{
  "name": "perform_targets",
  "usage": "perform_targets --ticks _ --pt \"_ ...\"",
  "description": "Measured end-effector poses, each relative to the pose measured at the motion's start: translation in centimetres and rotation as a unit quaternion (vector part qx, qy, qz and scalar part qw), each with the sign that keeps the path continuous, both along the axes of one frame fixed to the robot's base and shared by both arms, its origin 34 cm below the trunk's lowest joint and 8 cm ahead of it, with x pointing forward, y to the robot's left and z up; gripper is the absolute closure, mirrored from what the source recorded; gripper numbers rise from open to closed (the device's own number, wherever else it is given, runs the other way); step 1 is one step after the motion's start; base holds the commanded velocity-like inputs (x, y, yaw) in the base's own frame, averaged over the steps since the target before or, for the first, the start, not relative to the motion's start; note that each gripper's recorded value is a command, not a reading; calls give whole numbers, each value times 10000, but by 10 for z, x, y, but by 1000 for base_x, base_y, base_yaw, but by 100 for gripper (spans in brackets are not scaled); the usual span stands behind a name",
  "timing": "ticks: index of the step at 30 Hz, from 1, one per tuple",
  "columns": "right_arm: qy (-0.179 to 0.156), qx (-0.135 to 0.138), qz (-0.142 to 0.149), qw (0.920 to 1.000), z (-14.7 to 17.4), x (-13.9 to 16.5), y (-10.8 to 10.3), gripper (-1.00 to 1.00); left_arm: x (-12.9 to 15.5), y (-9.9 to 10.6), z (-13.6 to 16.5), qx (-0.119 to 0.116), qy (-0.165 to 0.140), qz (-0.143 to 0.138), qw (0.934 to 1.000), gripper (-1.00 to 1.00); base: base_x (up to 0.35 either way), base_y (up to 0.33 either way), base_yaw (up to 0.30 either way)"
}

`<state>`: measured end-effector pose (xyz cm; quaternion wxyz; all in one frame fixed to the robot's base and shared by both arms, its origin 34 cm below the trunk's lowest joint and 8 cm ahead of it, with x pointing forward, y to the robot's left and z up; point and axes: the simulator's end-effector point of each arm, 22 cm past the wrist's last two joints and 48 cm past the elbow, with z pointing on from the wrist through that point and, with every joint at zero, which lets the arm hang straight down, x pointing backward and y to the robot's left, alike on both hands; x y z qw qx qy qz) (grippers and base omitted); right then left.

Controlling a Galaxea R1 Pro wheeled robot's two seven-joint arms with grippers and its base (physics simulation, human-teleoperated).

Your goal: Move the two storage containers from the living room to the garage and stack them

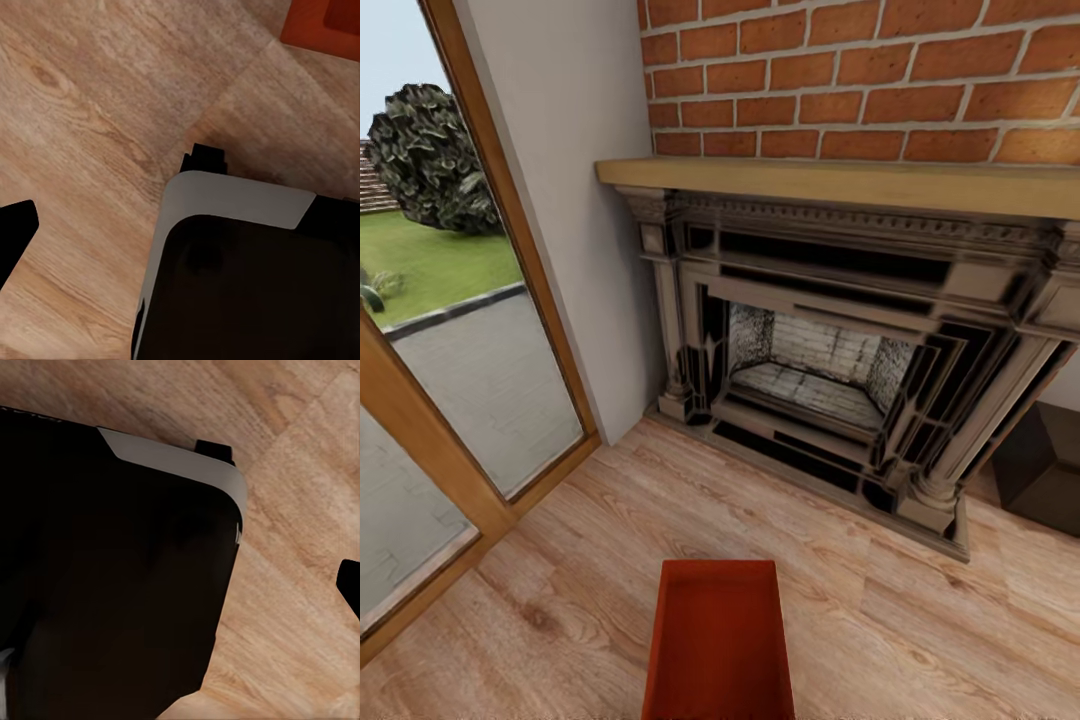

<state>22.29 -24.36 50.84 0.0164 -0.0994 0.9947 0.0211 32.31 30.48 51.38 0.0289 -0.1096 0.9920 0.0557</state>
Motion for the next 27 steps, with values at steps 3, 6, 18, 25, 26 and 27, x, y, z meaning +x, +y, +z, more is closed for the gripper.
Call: perform_targets --ticks 3,6,18,25,26,27 --pt "24 -1 -4 10000 0 -2 0 -100 -2 0 -1 0 25 0 10000 -100 0 0 0" --pt "47 -3 -3 10000 -1 -4 0 -100 -4 0 -2 0 49 0 10000 -100 0 0 0" --pt "143 -3 0 9999 -2 -11 0 -100 -11 0 -5 0 145 0 9999 -100 0 0 0" --pt "202 -1 1 9998 -3 -16 0 -100 -16 0 -7 6 201 0 9998 -100 0 0 0" --pt "209 0 3 9998 -3 -17 0 -100 -16 0 -7 7 208 0 9998 -100 0 0 0" --pt "216 -2 3 9998 -3 -17 0 -100 -17 0 -8 6 216 0 9998 -100 0 0 0"
